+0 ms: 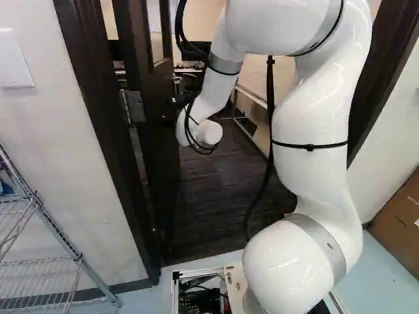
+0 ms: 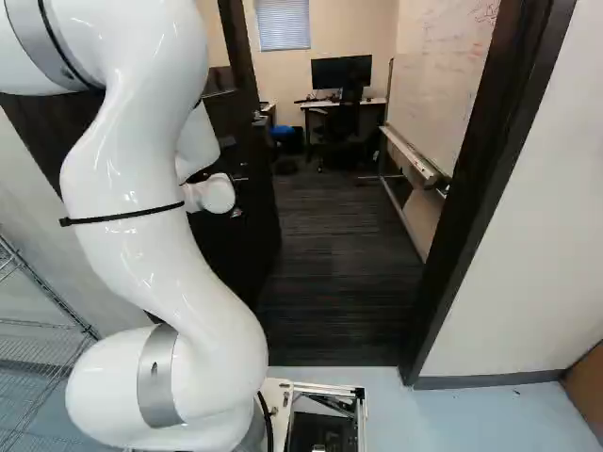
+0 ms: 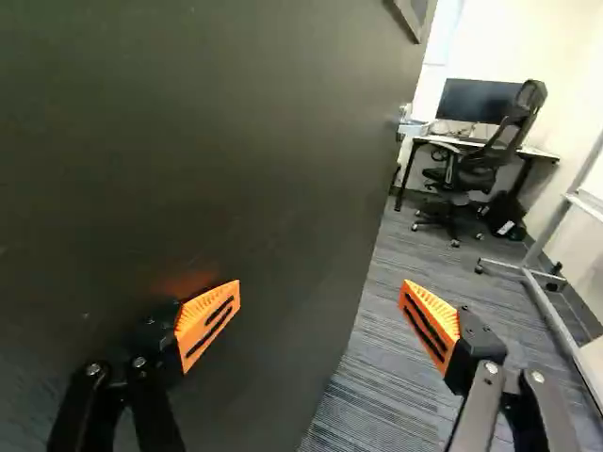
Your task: Open the door and move inside
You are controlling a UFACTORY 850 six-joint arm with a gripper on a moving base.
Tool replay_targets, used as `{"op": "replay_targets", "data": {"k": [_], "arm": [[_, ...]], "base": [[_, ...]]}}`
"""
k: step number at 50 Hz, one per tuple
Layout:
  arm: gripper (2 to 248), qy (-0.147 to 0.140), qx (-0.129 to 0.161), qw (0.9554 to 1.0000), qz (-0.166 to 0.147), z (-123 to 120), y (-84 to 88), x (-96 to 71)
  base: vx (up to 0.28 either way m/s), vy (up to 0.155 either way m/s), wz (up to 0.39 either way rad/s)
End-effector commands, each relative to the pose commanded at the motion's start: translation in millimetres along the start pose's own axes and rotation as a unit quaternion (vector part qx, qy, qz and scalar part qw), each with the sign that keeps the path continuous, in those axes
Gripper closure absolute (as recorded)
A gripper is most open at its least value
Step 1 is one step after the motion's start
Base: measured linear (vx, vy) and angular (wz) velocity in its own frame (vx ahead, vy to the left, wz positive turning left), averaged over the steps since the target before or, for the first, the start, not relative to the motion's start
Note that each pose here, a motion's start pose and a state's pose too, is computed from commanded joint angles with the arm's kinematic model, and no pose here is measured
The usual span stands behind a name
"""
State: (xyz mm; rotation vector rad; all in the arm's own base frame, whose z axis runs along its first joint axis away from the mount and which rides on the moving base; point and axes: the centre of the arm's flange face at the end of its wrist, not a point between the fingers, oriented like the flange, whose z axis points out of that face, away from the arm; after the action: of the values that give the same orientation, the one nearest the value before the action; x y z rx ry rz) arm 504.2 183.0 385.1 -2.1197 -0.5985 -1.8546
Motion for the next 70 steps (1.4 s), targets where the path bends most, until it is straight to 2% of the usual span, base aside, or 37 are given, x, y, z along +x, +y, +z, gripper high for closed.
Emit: {"op": "replay_targets", "data": {"k": [14,70], "arm": [[3,0.008,0.019,0.9997,-0.010,6.3,-5.9,1.7],[3,0.008,0.015,0.9998,-0.010,5.1,-2.2,1.3]], "base": [[0.000,0.000,0.000],[0.000,0.000,0.000]]}}
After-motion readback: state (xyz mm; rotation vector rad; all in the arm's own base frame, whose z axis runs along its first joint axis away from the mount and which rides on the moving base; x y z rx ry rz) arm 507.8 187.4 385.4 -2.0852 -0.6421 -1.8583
